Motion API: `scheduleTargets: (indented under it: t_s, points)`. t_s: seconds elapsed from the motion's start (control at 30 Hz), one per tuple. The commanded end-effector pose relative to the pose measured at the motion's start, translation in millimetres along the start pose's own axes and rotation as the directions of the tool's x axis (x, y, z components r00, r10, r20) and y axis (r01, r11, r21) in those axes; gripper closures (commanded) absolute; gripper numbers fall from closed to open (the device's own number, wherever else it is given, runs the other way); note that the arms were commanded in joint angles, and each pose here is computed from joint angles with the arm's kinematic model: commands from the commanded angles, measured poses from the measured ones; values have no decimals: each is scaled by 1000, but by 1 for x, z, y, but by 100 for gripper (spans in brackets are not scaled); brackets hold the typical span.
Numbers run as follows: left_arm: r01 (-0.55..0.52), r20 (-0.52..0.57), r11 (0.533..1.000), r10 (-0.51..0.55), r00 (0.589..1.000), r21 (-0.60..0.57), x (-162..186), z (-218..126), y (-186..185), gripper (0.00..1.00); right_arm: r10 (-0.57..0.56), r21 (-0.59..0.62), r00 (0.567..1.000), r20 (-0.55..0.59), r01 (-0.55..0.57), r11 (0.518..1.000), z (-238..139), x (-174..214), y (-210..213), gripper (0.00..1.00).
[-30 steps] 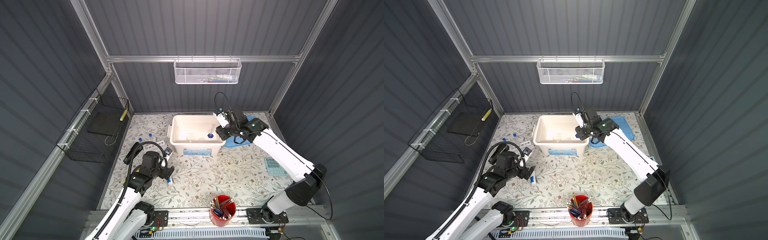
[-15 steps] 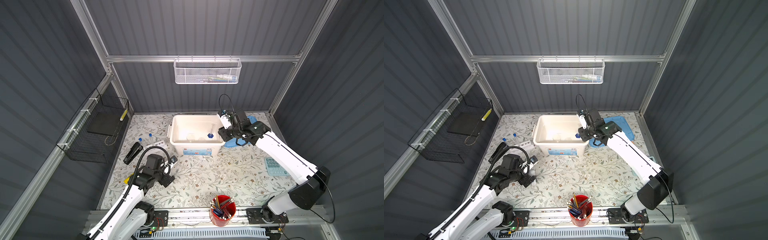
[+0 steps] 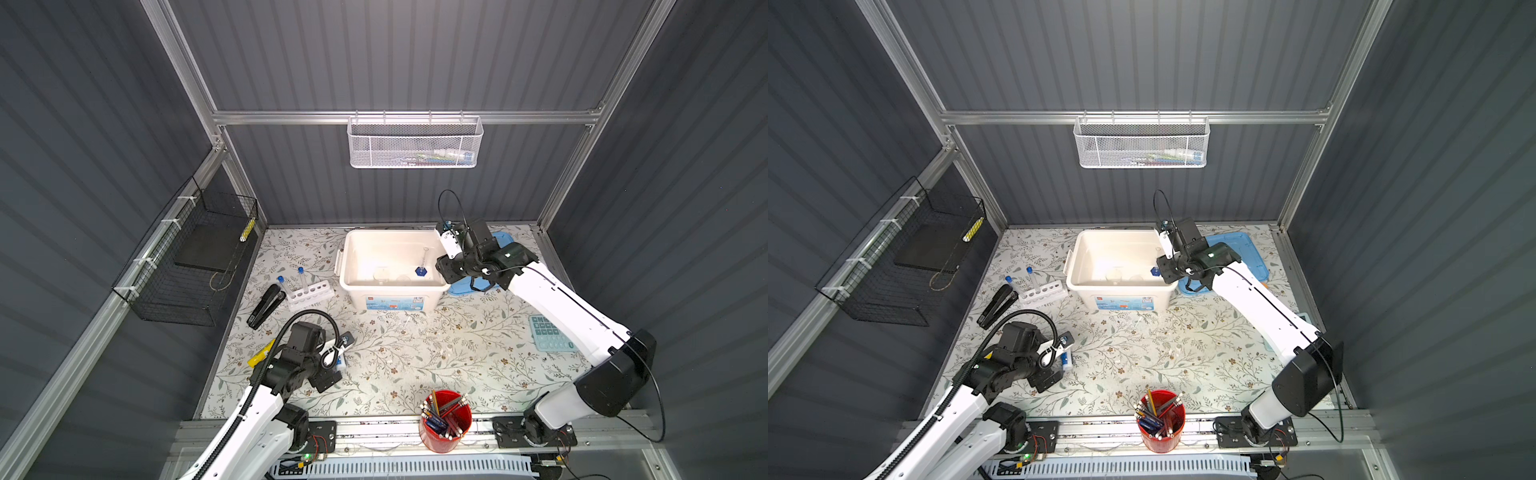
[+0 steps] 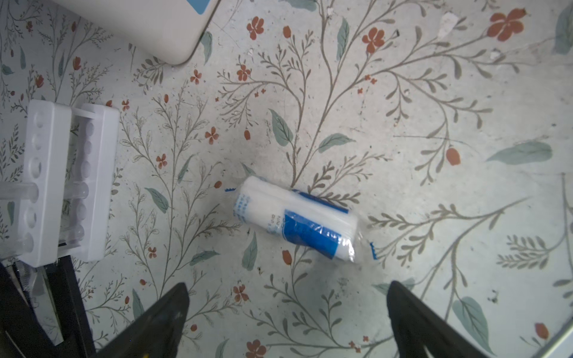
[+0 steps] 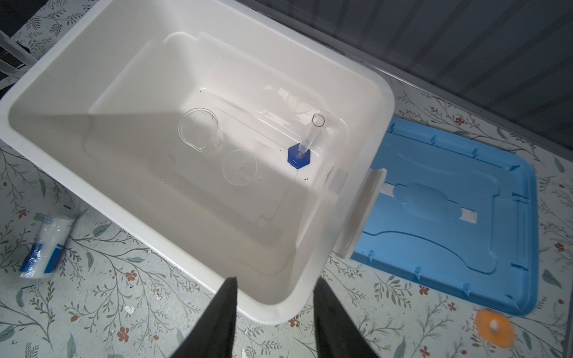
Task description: Organize the chemistry lab equipment
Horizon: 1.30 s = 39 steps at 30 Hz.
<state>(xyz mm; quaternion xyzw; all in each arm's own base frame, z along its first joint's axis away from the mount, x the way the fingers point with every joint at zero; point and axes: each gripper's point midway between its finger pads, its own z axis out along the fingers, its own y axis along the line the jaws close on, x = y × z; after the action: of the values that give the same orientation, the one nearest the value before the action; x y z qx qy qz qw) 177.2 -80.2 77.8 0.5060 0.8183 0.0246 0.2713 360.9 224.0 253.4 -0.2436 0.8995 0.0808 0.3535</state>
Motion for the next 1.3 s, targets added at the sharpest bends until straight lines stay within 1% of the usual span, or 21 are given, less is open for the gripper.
scheduleTargets:
  t_s: [0.0, 0.1, 0.17, 0.27, 0.53, 0.67, 0.77, 0.93, 1.1, 1.27]
  points:
    - [-38, -36, 999, 38, 999, 22, 12, 0, -9, 0, 27, -10, 1000, -10, -27, 1000, -1, -1, 1, 57]
    - [-5, -12, 1000, 5, 1000, 3, 7, -2, -5, 0, 39, -17, 999, -14, -39, 999, 0, 0, 2, 57]
    - [52, 25, 998, -51, 998, -28, 0, -5, 1, 0, 49, -19, 999, -19, -49, 999, 1, -1, 3, 57]
    - [63, 23, 997, -61, 998, -55, 4, -6, 3, 0, 61, -25, 998, -21, -61, 998, 0, -3, 5, 57]
    - [39, 9, 998, -38, 999, -46, 6, 3, 1, 0, 71, -23, 997, -27, -72, 997, 6, -1, 8, 57]
    - [-13, -46, 999, 11, 999, -36, 17, 12, -1, 1, 61, -17, 998, -24, -61, 998, 6, -1, 7, 57]
    - [-18, -66, 999, 15, 998, -49, 19, 15, 2, 1, 55, -16, 998, -18, -55, 998, 6, -2, 7, 57]
    - [-41, -102, 999, 38, 994, -35, 26, 23, 0, 1, 47, -11, 999, -11, -47, 999, 9, 1, 6, 57]
    - [-46, -104, 998, 42, 994, -44, 22, 29, 5, 1, 36, -8, 999, -14, -36, 999, 11, 4, 4, 57]
    - [-43, -89, 997, 38, 995, -56, 11, 32, 15, 2, 41, -9, 999, -6, -41, 999, 11, 5, 2, 57]
